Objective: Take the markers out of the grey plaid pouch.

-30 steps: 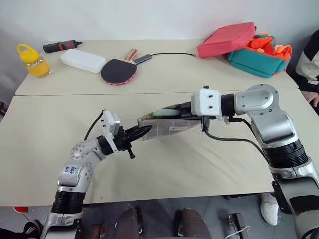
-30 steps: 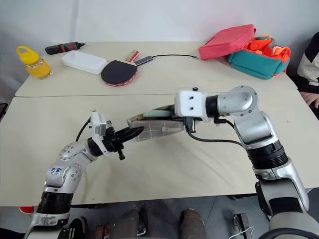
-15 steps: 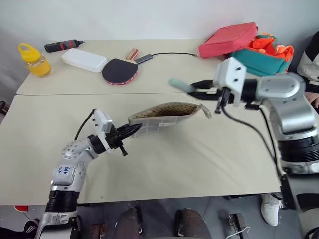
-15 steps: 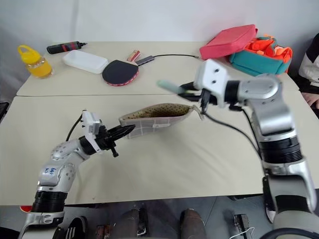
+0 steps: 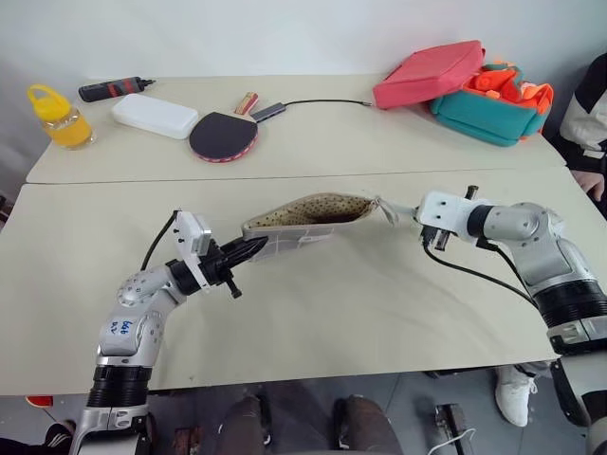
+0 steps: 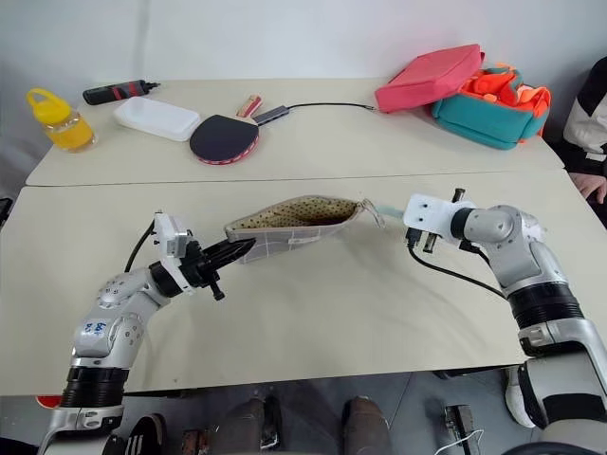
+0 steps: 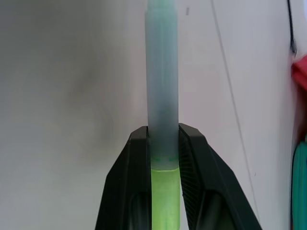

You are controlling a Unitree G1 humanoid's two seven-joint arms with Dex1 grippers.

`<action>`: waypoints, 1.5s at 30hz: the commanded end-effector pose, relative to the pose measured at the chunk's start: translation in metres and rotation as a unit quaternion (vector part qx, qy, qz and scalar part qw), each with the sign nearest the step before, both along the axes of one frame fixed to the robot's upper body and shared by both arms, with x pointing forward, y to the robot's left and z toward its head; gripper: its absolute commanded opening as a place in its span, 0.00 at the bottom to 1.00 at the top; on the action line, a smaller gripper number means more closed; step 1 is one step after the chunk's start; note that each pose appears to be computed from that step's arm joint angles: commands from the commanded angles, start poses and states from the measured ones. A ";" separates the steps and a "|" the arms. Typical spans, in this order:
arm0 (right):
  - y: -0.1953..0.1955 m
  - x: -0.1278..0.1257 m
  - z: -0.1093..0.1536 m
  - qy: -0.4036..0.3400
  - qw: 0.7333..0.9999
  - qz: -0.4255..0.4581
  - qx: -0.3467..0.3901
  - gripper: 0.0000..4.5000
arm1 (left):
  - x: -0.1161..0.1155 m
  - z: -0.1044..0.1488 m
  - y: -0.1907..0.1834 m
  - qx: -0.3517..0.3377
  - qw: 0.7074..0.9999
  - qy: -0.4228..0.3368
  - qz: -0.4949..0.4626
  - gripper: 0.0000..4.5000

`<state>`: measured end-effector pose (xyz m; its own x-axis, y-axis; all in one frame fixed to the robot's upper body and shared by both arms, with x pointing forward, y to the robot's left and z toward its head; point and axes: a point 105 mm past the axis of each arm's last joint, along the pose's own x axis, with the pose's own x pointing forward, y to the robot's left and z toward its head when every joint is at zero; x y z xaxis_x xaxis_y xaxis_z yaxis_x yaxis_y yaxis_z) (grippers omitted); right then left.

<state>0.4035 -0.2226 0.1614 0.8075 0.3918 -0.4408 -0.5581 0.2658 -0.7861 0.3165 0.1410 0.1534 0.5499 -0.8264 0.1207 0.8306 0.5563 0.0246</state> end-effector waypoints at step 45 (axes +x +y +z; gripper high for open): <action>0.139 -0.071 0.064 0.144 0.948 0.282 -0.013 0.01 | -0.016 0.011 -0.048 -0.047 0.988 0.089 -0.121 0.00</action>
<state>0.3350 -0.0861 0.2185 0.3103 0.7235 -0.6167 -0.8163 -0.1297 -0.5629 0.3054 0.0972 0.1517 0.4017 -0.9101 0.1013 0.9023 0.3746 -0.2132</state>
